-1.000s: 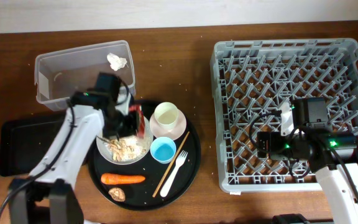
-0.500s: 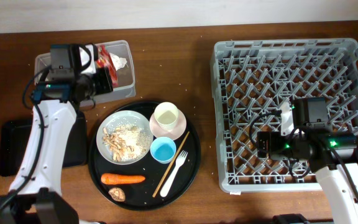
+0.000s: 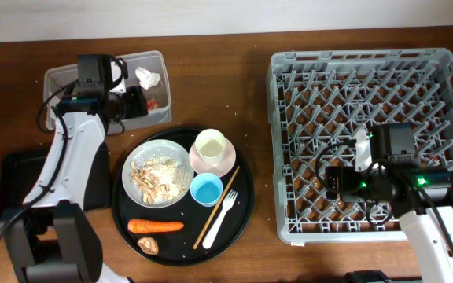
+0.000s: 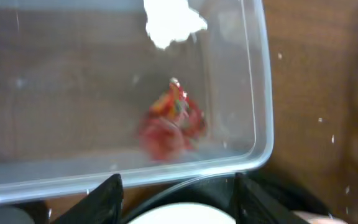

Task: Sort waste into correct bins and load items into the dishwasher rack
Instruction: 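Carry the red wrapper with the left gripper into the clear bin, then grasp the white cup with the left gripper and lift it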

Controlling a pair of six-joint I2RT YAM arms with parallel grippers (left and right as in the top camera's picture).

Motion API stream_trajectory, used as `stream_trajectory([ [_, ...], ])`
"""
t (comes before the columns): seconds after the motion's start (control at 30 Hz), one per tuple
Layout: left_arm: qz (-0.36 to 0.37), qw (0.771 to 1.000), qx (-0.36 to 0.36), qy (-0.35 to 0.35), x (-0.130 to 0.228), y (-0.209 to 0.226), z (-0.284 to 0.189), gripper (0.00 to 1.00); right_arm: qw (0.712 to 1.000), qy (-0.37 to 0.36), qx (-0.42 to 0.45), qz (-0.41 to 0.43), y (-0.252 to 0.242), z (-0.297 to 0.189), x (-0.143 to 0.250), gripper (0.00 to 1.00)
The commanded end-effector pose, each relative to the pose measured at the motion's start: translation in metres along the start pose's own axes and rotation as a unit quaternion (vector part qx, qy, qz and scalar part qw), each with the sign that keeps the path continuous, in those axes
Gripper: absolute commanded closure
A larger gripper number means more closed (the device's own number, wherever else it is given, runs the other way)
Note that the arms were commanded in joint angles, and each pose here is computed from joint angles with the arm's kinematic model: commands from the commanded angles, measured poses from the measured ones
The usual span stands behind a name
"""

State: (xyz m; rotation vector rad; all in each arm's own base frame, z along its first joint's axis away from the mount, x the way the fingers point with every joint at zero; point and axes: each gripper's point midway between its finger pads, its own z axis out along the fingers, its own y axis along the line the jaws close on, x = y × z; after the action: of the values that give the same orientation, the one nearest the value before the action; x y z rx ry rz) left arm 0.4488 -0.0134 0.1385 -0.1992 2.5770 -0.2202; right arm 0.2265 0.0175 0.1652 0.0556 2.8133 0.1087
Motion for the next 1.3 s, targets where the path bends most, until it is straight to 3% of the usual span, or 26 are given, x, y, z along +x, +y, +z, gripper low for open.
stream_trajectory([
  [0.0,0.003,1.000,0.017,0.020,0.011,-0.010,-0.037,0.44,1.000,-0.010,-0.005,-0.001,0.003,-0.005,-0.005,0.02],
  [0.1,0.000,0.994,0.019,0.104,0.056,-0.017,-0.051,0.39,1.000,-0.010,-0.005,-0.001,0.003,-0.005,-0.005,0.02],
  [0.23,0.002,0.985,0.047,0.168,0.088,-0.036,-0.058,0.35,1.000,-0.010,-0.005,-0.001,0.003,-0.005,-0.005,0.02],
  [0.33,0.032,0.984,0.068,0.163,0.090,-0.060,-0.056,0.35,1.000,-0.010,-0.005,-0.001,0.003,-0.005,-0.005,0.01],
  [0.53,0.101,0.980,0.106,0.136,0.089,-0.116,-0.038,0.46,1.000,-0.006,-0.005,-0.001,0.003,-0.005,-0.003,0.02],
  [0.8,0.129,0.971,0.097,0.176,0.114,-0.135,0.010,0.47,1.000,-0.007,-0.005,-0.001,0.003,-0.005,-0.004,0.01],
  [0.93,0.130,0.966,0.088,0.207,0.130,-0.133,0.029,0.57,1.000,-0.007,-0.005,-0.001,0.003,-0.005,-0.004,0.02],
  [1.1,0.130,0.965,0.088,0.208,0.130,-0.133,0.031,0.89,1.000,-0.007,-0.005,-0.001,0.003,-0.005,-0.004,0.02],
  [1.27,0.129,0.966,0.088,0.206,0.119,-0.136,0.021,0.98,1.000,-0.007,-0.005,-0.001,0.003,-0.005,-0.003,0.02],
])
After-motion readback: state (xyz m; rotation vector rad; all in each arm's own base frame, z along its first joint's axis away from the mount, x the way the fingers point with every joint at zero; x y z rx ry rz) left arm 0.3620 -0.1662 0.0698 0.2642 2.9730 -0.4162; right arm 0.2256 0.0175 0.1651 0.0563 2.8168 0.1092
